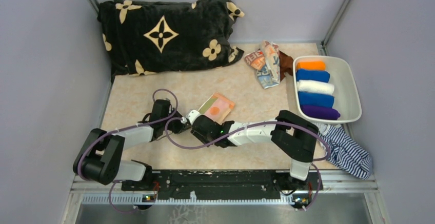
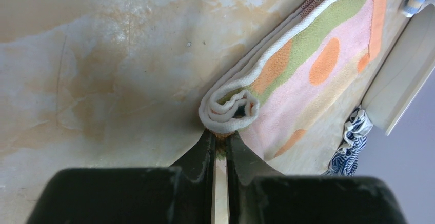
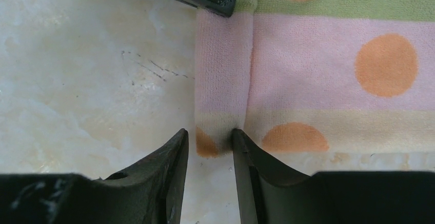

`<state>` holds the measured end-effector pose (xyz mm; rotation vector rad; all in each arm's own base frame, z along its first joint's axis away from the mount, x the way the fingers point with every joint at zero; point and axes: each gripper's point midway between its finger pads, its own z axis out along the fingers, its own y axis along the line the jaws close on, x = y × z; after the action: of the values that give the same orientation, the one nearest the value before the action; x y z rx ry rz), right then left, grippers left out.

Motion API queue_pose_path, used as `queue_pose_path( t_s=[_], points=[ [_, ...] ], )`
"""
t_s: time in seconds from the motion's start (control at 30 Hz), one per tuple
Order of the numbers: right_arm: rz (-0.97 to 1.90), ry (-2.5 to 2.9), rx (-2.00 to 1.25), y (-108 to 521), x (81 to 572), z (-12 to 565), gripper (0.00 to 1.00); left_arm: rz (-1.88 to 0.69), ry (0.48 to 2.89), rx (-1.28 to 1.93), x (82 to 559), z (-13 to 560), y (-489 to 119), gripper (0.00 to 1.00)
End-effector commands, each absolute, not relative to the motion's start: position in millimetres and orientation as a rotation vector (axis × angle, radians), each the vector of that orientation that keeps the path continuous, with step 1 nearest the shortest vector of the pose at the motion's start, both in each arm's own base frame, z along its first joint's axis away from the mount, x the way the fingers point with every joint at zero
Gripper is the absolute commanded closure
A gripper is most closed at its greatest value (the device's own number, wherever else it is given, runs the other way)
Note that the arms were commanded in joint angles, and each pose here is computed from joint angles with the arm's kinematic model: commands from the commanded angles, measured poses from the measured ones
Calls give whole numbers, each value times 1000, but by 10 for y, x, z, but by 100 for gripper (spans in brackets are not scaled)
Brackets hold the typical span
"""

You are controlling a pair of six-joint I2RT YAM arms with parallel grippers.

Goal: Roll the towels
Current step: Roll the towel at the center of the board.

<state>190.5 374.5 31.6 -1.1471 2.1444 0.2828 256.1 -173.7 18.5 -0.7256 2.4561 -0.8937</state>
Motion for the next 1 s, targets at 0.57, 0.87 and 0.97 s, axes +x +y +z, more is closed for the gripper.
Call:
queue_pose_path(
  t_s=[0.57,0.87,0.97],
  points=[
    [470,2247,-1171,3839,1781,157,100,-788,2514,-712,2396,208,-1595,69],
    [1311,2293,-907,3962,1726,674,100,-792,2412,-662,2285,553,-1477,34],
    [1564,2309,-802,3923,1759,787,100,-820,2379,-665,2224,615,-1461,31]
  ],
)
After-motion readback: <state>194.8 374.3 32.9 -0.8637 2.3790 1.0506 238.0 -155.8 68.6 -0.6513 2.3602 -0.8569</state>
